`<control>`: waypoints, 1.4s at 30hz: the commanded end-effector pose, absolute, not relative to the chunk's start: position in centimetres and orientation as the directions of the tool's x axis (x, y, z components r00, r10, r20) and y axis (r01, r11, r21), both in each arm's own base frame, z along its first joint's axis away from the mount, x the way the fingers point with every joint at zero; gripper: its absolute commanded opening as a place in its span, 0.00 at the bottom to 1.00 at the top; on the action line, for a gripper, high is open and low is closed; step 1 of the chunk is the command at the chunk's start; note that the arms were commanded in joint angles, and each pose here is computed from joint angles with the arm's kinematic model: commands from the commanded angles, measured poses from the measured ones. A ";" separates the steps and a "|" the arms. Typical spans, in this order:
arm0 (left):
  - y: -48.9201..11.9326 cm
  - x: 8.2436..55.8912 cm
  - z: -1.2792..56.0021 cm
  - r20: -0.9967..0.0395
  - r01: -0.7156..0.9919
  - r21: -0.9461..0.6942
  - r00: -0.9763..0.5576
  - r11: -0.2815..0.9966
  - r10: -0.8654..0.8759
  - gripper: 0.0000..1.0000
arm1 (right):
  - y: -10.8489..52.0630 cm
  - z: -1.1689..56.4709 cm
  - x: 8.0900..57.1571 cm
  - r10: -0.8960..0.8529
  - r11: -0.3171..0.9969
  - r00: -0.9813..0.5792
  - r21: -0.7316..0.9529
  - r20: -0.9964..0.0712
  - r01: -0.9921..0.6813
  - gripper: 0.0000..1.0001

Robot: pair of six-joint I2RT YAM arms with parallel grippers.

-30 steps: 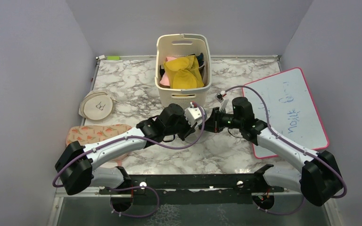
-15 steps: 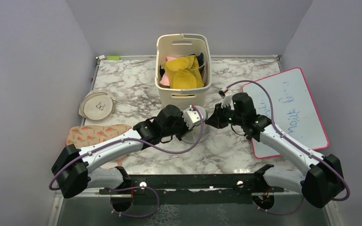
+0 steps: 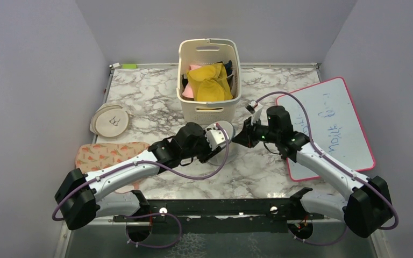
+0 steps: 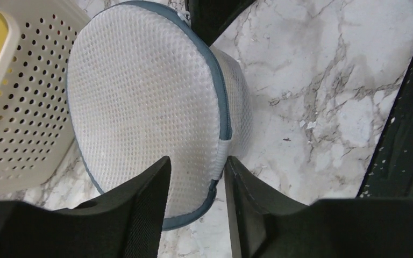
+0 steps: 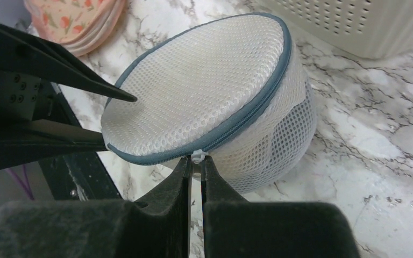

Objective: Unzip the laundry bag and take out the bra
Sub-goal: Unzip the laundry bag at the center of the board.

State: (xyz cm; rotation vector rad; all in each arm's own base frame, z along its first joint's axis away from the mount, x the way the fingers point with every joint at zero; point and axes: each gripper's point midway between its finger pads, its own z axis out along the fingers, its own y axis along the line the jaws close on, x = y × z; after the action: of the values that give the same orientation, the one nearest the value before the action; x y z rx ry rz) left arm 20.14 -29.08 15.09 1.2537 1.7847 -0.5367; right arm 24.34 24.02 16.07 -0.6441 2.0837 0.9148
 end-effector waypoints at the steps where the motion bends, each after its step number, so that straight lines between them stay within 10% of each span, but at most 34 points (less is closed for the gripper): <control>1: -30.7 19.2 18.1 -0.886 0.928 0.059 -0.121 0.368 0.448 0.41 | 25.3 17.0 23.1 -0.157 0.499 -0.544 0.409 -0.824 -0.764 0.01; 10: -33.9 20.6 19.4 -0.886 0.849 -0.186 -0.362 0.495 0.288 0.53 | 25.2 17.1 22.7 -0.146 0.500 -0.551 0.419 -0.822 -0.758 0.01; 20: -34.1 21.9 17.3 -0.848 0.802 -0.187 -0.423 0.568 0.318 0.33 | 25.4 17.1 22.5 -0.138 0.487 -0.561 0.437 -0.816 -0.756 0.01; 27: -33.6 22.6 17.3 -0.843 0.822 -0.102 -0.371 0.560 0.391 0.00 | 24.6 16.6 23.0 -0.136 0.546 -0.567 0.416 -0.812 -0.727 0.01; 42: -30.0 20.6 18.3 -0.828 0.913 0.136 -0.109 0.384 0.550 0.00 | 21.5 15.9 25.5 -0.113 0.747 -0.598 0.330 -0.793 -0.578 0.01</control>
State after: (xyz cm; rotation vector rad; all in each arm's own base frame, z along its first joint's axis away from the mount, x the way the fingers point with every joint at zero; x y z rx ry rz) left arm 21.58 -31.40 17.79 1.1948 1.8491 -0.5675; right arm 24.20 23.28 15.74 -0.5979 2.1103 0.8791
